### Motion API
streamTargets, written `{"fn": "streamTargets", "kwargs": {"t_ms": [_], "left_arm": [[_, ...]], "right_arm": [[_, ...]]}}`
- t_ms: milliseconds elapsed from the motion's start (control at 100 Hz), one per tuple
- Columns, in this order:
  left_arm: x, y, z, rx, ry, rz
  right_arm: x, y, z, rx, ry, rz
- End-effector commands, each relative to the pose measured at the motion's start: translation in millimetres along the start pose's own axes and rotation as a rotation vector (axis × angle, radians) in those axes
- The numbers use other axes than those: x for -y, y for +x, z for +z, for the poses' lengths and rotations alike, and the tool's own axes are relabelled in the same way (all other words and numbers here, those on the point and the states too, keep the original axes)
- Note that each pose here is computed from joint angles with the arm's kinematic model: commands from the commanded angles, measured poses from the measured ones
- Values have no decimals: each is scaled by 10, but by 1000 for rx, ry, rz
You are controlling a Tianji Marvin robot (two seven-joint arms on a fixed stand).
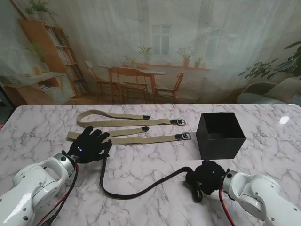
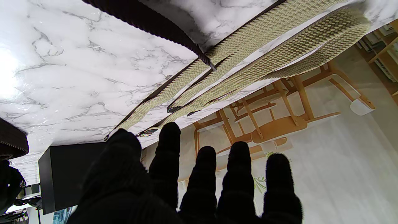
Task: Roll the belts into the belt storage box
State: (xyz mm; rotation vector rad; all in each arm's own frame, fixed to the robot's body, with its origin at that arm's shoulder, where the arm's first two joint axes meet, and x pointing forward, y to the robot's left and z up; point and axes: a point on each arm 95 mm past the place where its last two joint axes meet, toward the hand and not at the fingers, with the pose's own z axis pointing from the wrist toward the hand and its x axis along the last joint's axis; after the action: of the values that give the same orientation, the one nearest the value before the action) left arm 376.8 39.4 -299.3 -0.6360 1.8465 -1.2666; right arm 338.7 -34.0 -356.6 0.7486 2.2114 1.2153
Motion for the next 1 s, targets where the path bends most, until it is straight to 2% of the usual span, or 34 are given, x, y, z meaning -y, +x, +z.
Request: {"fn": "streamTargets", "kwargs": {"t_ms": [0, 330, 500, 730, 990], "left_arm": [[-26, 12, 4, -5, -17, 0], [-33, 13, 8, -6, -19, -1], [-38, 14, 7, -5, -19, -2], [-42, 15, 5, -5, -22, -2], [-19, 10, 21, -8, -15, -4]], "right_arm": [[133, 16, 8, 8, 40, 14], [185, 41, 50, 20, 23, 29], [212, 46, 99, 16, -2, 86], [240, 48, 159, 24, -80, 133], [221, 0, 147, 28, -157, 116]]}}
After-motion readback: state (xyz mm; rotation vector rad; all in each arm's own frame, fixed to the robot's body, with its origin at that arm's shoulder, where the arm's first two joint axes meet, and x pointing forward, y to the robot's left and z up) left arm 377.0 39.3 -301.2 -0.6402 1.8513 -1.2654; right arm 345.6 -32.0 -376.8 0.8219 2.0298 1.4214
